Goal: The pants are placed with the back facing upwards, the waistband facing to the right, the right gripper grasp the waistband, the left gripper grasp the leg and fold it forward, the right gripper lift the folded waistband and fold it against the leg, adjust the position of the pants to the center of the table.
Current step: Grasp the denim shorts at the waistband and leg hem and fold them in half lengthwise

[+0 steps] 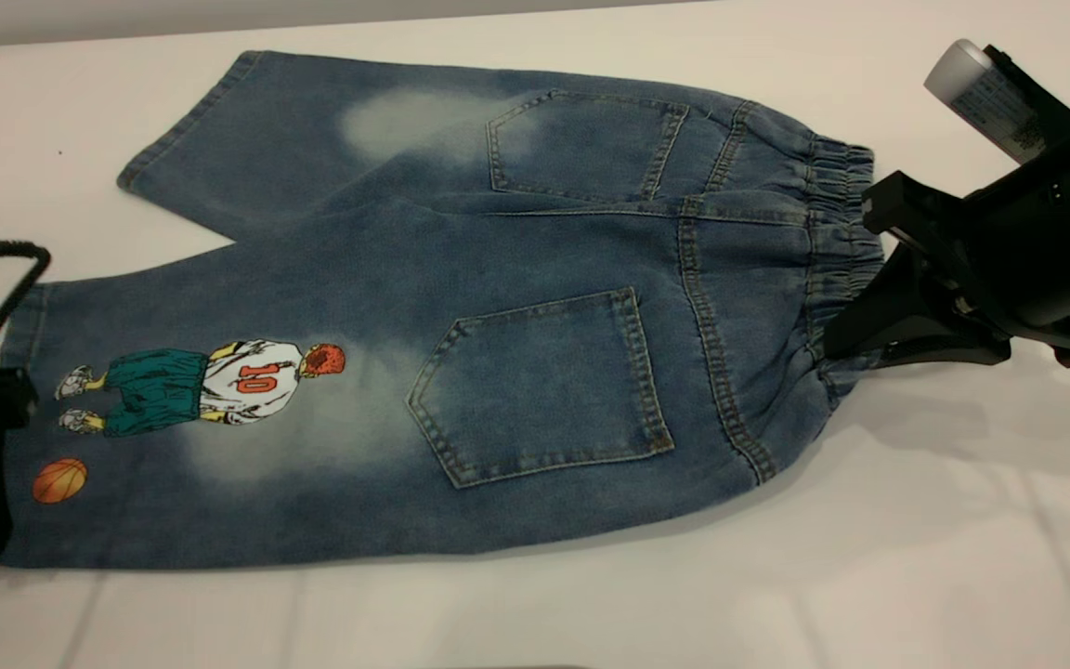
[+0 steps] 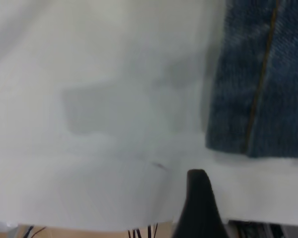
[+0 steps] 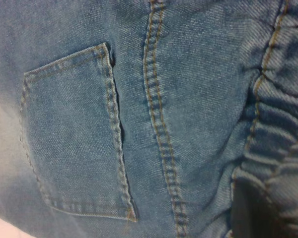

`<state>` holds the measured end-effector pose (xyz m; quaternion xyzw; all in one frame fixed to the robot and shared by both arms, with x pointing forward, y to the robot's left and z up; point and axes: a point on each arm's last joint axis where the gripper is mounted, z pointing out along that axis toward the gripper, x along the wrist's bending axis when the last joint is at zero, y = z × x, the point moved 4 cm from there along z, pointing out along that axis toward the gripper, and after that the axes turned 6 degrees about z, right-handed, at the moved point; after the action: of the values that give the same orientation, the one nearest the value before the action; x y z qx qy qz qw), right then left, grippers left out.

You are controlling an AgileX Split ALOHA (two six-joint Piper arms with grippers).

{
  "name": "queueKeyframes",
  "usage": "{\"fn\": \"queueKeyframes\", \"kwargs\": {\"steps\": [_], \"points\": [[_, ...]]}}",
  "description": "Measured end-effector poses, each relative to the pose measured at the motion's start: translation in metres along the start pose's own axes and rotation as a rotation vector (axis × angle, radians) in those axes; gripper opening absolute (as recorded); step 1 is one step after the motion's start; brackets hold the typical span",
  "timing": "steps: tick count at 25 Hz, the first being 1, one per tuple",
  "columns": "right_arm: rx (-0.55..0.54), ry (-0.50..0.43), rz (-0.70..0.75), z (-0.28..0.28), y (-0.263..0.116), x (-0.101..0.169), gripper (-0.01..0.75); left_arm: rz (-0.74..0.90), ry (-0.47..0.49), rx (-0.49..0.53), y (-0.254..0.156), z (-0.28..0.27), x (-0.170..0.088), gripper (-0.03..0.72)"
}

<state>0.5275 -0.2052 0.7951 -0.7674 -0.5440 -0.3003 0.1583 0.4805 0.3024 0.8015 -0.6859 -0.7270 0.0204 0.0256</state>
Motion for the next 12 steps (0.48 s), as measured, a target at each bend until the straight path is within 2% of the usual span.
{"fn": "queueKeyframes", "kwargs": {"steps": [12], "points": [[0.0, 0.001, -0.002, 0.0, 0.0, 0.0, 0.043, 0.028, 0.005, -0.029, 0.006, 0.014, 0.0, 0.482]]}}
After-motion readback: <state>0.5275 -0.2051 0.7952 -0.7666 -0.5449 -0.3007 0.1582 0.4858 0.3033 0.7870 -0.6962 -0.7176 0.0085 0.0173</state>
